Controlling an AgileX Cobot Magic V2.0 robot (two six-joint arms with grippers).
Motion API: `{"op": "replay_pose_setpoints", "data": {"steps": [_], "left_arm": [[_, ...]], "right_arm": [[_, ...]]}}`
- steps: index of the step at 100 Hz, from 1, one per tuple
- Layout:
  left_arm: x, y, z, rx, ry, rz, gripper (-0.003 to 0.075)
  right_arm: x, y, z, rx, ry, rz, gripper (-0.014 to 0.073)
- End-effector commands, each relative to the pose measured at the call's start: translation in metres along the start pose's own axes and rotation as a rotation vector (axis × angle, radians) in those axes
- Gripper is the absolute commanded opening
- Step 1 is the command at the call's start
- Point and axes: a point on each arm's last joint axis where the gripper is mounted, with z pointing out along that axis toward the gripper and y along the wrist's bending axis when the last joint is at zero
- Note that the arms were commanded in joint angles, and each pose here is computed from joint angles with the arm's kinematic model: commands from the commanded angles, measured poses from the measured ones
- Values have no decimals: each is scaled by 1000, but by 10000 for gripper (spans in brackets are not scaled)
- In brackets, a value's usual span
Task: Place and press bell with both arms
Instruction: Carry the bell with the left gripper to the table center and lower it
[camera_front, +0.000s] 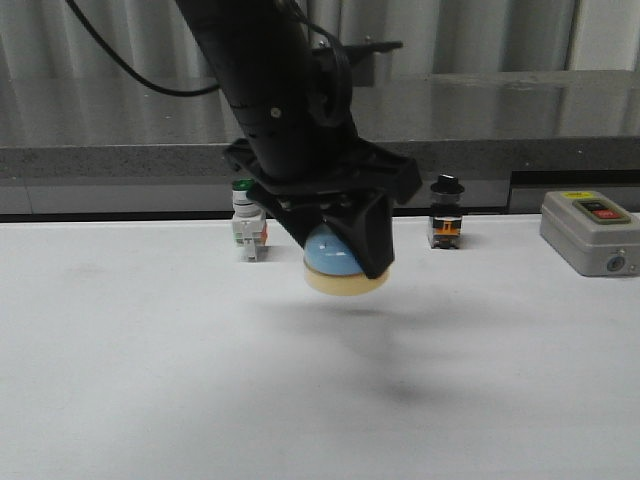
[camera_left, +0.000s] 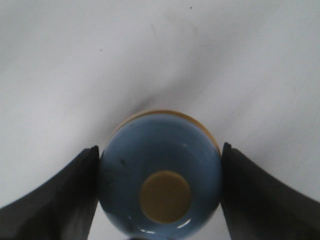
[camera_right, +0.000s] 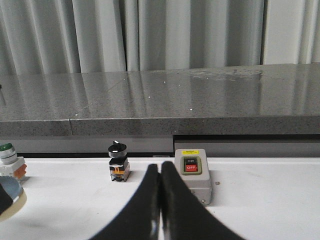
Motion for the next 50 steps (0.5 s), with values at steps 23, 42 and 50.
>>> {"op": "replay_pose_setpoints", "data": {"steps": [23, 42, 50], "left_arm": [[-12, -12, 10, 12, -81, 14, 158], [-9, -10, 21, 11, -57, 11, 179], [-8, -11, 25, 12, -46, 11, 244]], "right_arm": [[-13, 1, -2, -3, -103, -21, -60], [-13, 1, -2, -3, -103, -21, -60], [-13, 1, -2, -3, -103, -21, -60]]}}
